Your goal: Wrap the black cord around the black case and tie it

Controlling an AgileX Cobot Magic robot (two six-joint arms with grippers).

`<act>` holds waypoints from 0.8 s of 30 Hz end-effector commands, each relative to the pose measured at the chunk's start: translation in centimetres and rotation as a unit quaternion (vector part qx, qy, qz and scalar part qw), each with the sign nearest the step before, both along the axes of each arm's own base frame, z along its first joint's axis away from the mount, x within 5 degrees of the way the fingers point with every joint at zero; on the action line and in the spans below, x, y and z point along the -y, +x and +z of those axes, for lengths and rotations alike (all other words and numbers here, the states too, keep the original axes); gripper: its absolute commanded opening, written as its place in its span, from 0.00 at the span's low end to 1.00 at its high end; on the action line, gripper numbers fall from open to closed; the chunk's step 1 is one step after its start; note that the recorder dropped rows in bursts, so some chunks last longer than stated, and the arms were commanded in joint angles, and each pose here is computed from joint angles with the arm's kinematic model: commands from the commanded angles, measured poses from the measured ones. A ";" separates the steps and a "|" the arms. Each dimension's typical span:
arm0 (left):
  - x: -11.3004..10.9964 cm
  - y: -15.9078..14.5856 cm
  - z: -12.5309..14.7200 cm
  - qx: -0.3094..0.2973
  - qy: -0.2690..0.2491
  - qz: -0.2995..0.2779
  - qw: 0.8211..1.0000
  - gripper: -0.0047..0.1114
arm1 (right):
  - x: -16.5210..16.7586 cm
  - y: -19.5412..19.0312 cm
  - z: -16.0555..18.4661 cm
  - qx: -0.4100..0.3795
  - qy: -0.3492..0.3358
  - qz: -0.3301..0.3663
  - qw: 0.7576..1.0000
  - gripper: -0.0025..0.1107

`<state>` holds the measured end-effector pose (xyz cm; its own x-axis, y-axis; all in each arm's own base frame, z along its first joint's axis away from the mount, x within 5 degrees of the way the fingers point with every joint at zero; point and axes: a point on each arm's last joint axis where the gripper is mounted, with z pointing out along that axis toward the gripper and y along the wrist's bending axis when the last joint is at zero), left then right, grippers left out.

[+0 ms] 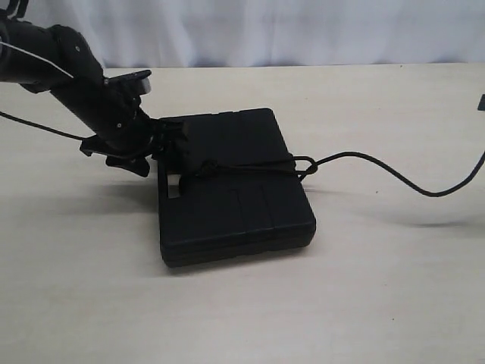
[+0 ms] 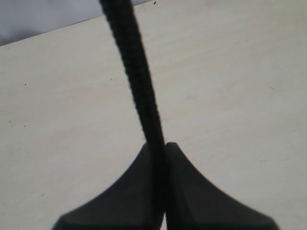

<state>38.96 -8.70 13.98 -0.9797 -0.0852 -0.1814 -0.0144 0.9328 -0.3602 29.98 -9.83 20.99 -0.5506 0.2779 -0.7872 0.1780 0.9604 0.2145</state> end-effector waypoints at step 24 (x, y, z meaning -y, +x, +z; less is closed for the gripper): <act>-5.2 0.5 3.1 0.010 -0.050 0.094 0.994 0.04 | 6.2 -2.5 0.3 0.011 0.047 -0.095 0.994 0.06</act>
